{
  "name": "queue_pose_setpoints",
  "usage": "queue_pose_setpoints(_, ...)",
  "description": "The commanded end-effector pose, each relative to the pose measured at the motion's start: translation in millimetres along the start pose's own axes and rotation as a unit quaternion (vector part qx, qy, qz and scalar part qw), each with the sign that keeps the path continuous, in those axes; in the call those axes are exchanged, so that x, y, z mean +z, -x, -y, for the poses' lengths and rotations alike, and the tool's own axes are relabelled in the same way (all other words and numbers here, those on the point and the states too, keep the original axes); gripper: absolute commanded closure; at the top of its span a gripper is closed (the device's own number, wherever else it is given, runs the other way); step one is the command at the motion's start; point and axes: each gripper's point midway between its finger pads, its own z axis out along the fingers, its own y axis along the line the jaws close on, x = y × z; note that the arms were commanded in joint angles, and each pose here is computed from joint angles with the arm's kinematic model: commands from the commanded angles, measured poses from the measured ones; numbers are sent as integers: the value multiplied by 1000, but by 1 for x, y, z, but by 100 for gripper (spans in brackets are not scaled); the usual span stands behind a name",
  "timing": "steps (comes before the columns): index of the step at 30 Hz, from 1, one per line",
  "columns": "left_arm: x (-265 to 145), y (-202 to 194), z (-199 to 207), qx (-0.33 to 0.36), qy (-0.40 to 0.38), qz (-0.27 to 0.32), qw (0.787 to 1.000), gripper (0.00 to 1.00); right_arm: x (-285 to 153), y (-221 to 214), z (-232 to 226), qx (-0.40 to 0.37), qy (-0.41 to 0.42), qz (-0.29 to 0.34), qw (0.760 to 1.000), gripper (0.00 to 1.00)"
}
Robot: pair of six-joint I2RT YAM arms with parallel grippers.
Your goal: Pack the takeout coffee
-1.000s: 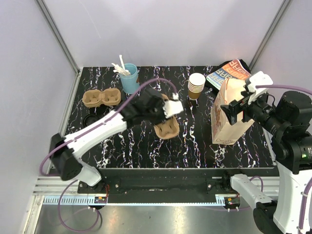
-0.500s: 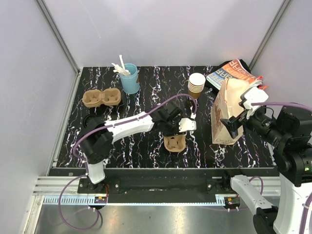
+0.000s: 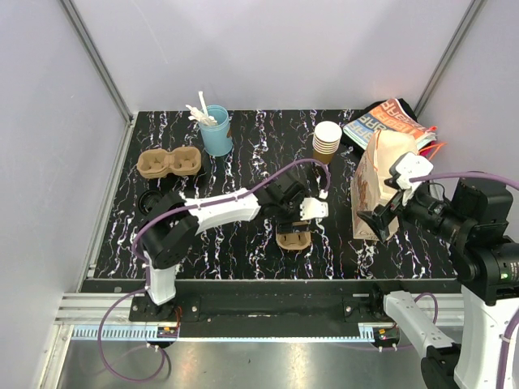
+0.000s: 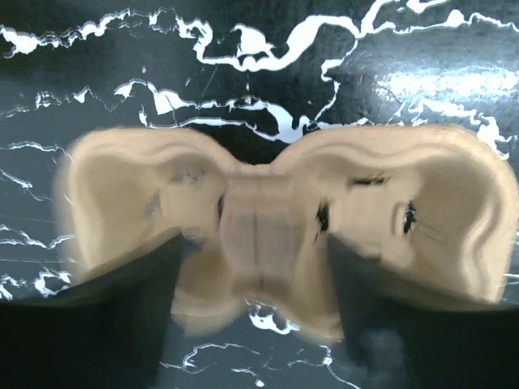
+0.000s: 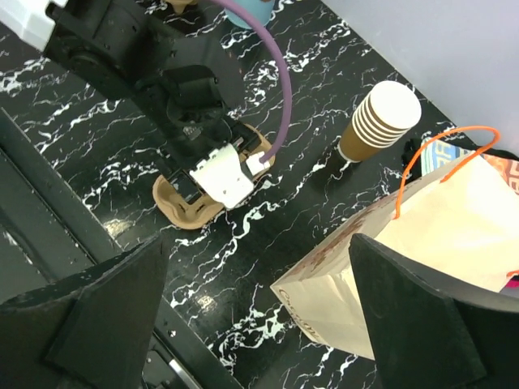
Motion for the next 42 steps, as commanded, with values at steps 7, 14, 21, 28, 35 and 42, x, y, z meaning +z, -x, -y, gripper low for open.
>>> queue_pose_setpoints(7,-91,12,-41,-28,109,60,992,1,14,12,-2,-19,60,0,998,1)
queue_pose_setpoints(14,-201,-23,-89,-146,225,100,958,1,49,18,11,-25,131,-32,991,0)
queue_pose_setpoints(21,-289,-82,-100,-243,330,127,903,1,114,-5,0,-100,160,-109,976,0)
queue_pose_setpoints(28,-303,-117,-88,-288,363,120,878,1,184,-61,-27,-122,235,-208,942,0)
queue_pose_setpoints(35,-306,-138,-84,-329,358,126,865,1,238,-141,-59,-142,286,-278,906,5)
queue_pose_setpoints(42,-316,-145,-85,-349,359,144,853,1,274,-180,-71,-142,305,-282,898,13)
